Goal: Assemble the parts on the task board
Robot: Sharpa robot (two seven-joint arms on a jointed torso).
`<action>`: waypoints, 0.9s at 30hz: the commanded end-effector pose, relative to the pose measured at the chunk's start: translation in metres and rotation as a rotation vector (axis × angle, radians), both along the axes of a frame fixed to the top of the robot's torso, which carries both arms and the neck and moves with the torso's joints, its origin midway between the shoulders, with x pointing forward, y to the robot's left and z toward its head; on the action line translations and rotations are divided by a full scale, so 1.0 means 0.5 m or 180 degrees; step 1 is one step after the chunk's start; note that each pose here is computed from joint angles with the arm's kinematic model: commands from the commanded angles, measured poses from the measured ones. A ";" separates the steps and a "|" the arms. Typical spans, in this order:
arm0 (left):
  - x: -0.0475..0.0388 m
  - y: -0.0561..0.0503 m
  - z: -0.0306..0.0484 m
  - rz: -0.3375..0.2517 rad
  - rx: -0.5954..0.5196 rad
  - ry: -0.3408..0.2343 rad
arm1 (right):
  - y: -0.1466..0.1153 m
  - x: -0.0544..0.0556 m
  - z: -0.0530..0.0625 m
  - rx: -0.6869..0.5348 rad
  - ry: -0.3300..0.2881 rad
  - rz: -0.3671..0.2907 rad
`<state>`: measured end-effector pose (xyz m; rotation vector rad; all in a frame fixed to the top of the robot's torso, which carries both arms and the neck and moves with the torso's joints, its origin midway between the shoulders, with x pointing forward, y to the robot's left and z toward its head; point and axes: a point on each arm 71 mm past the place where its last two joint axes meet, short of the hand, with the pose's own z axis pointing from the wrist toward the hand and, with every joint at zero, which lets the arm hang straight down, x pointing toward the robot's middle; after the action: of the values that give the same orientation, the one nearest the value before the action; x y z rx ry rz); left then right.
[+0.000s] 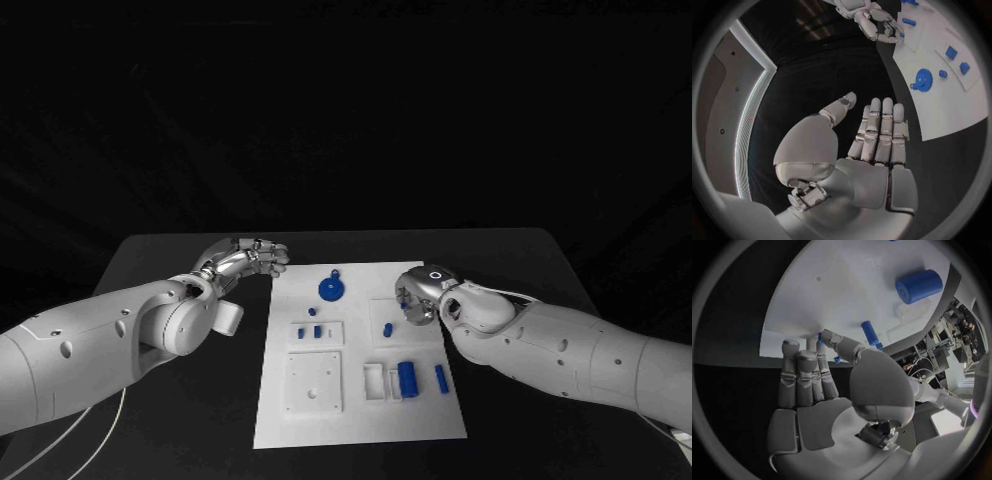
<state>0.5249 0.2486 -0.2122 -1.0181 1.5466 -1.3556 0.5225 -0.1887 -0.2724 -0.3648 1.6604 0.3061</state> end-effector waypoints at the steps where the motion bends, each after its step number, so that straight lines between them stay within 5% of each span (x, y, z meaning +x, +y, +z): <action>1: 0.000 -0.003 0.002 -0.0036 -0.0043 -0.0002 | 0.014 -0.020 -0.036 -0.0130 0.0256 0.0119; 27: 0.001 0.005 0.001 0.0003 -0.0024 0.0003 | 0.021 -0.021 -0.035 -0.0039 0.0286 0.0093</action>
<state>0.5255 0.2525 -0.2124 -1.0232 1.5440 -1.3460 0.5224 -0.1881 -0.2725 -0.3436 1.6616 0.3103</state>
